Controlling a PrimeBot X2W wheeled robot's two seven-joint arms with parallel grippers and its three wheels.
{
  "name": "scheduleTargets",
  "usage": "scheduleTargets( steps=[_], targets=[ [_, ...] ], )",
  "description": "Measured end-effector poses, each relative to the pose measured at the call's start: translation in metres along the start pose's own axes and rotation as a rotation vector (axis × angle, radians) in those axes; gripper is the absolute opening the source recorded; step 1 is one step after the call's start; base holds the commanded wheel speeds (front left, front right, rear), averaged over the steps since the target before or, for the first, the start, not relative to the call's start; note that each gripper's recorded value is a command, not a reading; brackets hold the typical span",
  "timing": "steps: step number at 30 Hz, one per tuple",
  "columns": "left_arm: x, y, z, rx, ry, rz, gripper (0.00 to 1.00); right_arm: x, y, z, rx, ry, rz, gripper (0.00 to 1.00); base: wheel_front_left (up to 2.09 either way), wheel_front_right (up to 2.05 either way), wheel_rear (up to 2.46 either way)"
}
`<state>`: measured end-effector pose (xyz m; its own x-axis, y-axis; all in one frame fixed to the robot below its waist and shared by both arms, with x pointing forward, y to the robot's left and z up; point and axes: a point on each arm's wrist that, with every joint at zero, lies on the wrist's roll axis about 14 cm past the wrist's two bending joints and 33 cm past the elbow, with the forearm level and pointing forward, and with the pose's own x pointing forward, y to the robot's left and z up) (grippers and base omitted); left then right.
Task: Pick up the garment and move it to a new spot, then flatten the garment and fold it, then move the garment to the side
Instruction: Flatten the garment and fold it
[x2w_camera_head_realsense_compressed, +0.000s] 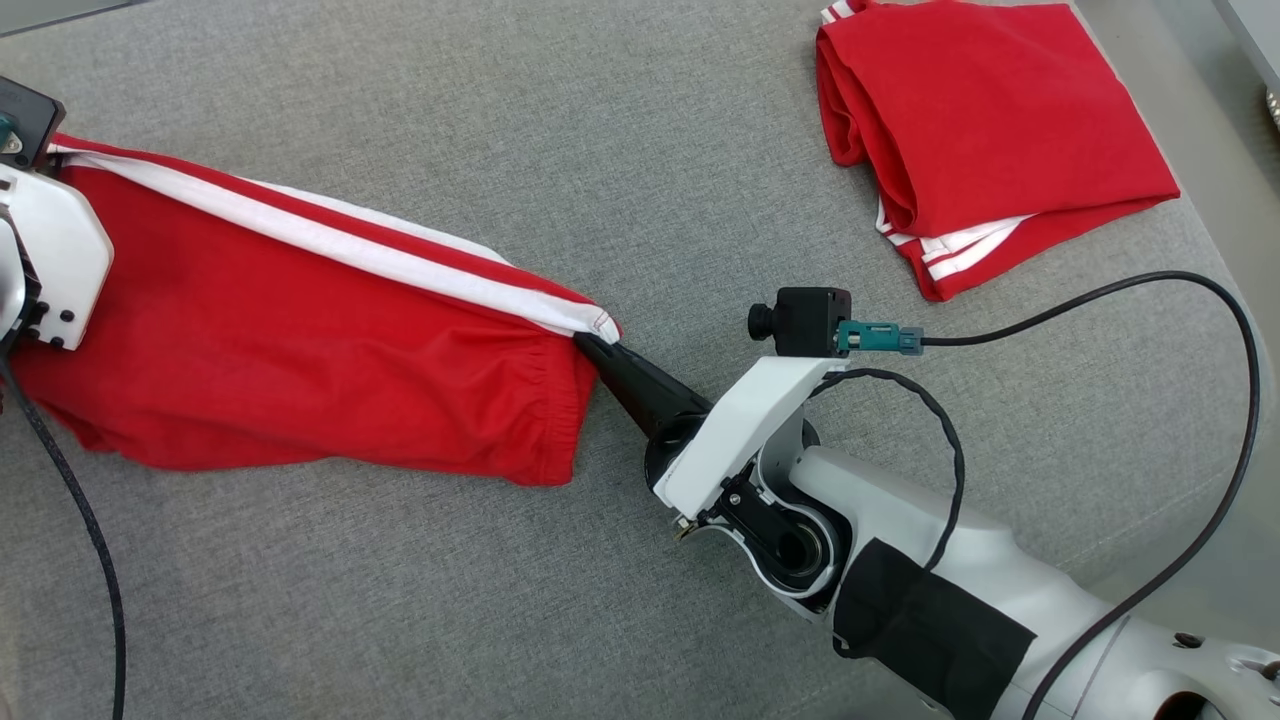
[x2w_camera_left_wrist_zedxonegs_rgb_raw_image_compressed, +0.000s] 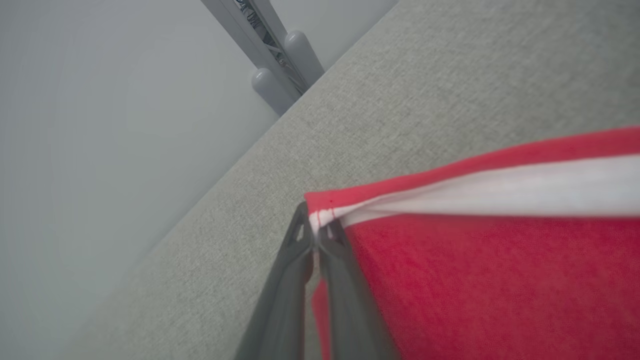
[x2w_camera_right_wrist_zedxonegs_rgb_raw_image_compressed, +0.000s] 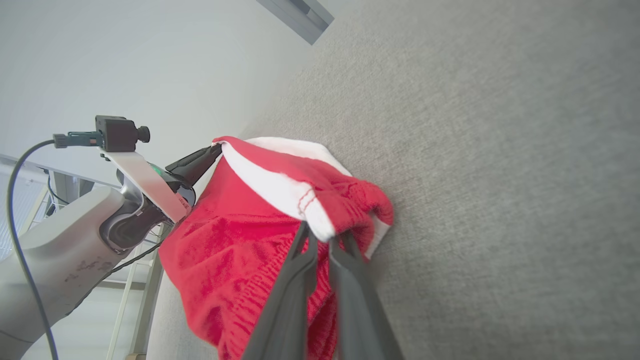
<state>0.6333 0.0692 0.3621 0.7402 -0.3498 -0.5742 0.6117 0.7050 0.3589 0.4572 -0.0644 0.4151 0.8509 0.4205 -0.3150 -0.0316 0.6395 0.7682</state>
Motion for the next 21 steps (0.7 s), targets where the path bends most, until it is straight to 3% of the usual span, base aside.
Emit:
scheduleTargets(
  steps=[1, 2, 11, 21],
  targets=[
    [0.0, -0.001, -0.001, 0.0, 0.002, -0.001, 0.74, 0.0, -0.002, 0.0, -0.001, -0.002, -0.005, 0.58, 0.0, 0.0, 0.0],
    [0.001, -0.001, -0.002, -0.001, 0.004, -0.001, 1.0, 0.0, -0.003, 0.001, -0.001, -0.005, -0.008, 1.0, 0.0, 0.0, 0.0],
    [-0.003, 0.004, 0.002, -0.009, -0.012, 0.027, 1.0, 0.0, -0.004, 0.008, -0.013, -0.024, -0.015, 1.0, 0.0, 0.0, 0.0],
    [-0.033, 0.0, 0.008, -0.021, -0.037, 0.042, 1.0, -0.013, -0.002, 0.019, -0.116, -0.061, -0.024, 1.0, 0.0, 0.0, 0.0]
  ],
)
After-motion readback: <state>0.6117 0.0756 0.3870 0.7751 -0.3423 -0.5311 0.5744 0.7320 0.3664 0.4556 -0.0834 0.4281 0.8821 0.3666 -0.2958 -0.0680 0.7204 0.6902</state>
